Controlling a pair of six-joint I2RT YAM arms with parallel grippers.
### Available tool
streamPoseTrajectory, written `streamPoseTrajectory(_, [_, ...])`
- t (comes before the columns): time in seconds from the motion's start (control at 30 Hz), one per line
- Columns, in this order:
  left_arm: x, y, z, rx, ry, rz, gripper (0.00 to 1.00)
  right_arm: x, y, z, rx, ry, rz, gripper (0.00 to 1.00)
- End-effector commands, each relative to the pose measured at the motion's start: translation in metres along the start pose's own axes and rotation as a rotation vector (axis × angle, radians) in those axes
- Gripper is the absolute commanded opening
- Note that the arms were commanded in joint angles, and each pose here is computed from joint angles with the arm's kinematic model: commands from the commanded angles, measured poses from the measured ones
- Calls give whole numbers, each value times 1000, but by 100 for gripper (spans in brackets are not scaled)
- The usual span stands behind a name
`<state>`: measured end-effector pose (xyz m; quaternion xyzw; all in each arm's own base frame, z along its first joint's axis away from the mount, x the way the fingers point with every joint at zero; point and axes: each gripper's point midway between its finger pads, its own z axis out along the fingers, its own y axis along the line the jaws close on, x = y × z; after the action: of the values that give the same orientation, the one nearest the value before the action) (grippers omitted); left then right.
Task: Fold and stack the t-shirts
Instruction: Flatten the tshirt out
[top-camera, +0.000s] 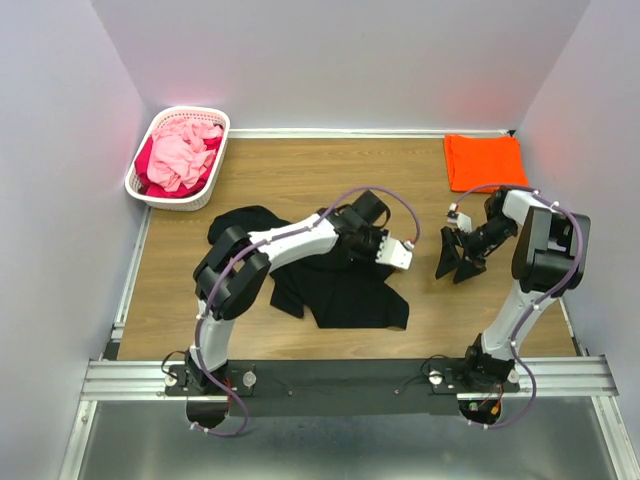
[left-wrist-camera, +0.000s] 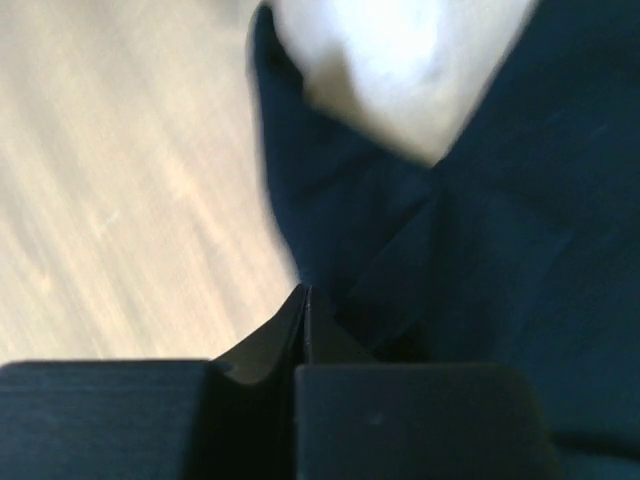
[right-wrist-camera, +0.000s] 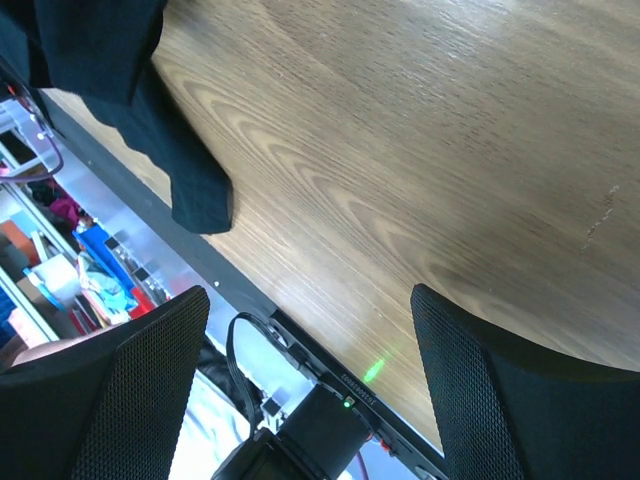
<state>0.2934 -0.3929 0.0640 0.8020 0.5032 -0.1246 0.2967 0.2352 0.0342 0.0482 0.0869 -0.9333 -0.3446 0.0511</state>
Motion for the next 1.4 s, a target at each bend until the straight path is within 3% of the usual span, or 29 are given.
streamPoseTrajectory(0.0, [22, 34, -39, -58, 39, -62, 0, -1, 8, 5, -50, 16, -9, 89])
streamPoseTrajectory(0.23, [38, 116, -148, -284, -81, -209, 0, -16, 25, 21, -56, 40, -60, 89])
streamPoseTrajectory(0.33, [39, 115, -166, -264, -110, -237, 0, -18, 37, 30, -82, 62, -80, 89])
streamPoseTrajectory(0.37, [35, 109, -164, -236, -109, -216, 7, -19, 38, 30, -92, 61, -75, 89])
streamPoseTrajectory(0.43, [14, 84, -146, -148, -117, -159, 32, -20, 38, 29, -90, 64, -84, 89])
streamPoseTrajectory(0.47, [8, 76, -138, -138, -115, -138, 58, -18, 37, 27, -84, 66, -82, 89])
streamPoseTrajectory(0.7, [-19, 4, -54, 8, -12, 83, 64, -6, 30, 23, -23, 102, -94, 89])
streamPoseTrajectory(0.73, [-21, -2, -47, 35, 0, 97, 70, -4, 30, 24, -24, 107, -96, 89])
streamPoseTrajectory(0.87, [-16, -8, -16, 71, 54, 136, 70, 1, 28, 26, -24, 123, -88, 89])
streamPoseTrajectory(0.9, [-8, -10, -7, 74, 83, 140, 70, 2, 28, 27, -23, 126, -87, 89])
streamPoseTrajectory(0.97, [4, -12, 1, 78, 127, 157, 57, 2, 27, 27, -22, 130, -83, 89])
streamPoseTrajectory(1.03, [25, -12, 4, 90, 197, 150, 40, 1, 27, 27, -22, 127, -85, 89])
streamPoseTrajectory(1.07, [29, -9, -1, 81, 214, 157, 23, 0, 27, 27, -21, 125, -86, 89])
streamPoseTrajectory(1.17, [25, 15, -33, 35, 160, 98, 0, -8, 28, 26, -10, 96, -91, 89])
streamPoseTrajectory(1.23, [18, 42, -63, -16, 114, 50, 0, -16, 33, 25, -20, 73, -96, 89])
streamPoseTrajectory(1.37, [42, 96, -130, -158, 40, -111, 0, -21, 49, 37, -56, 92, -121, 89])
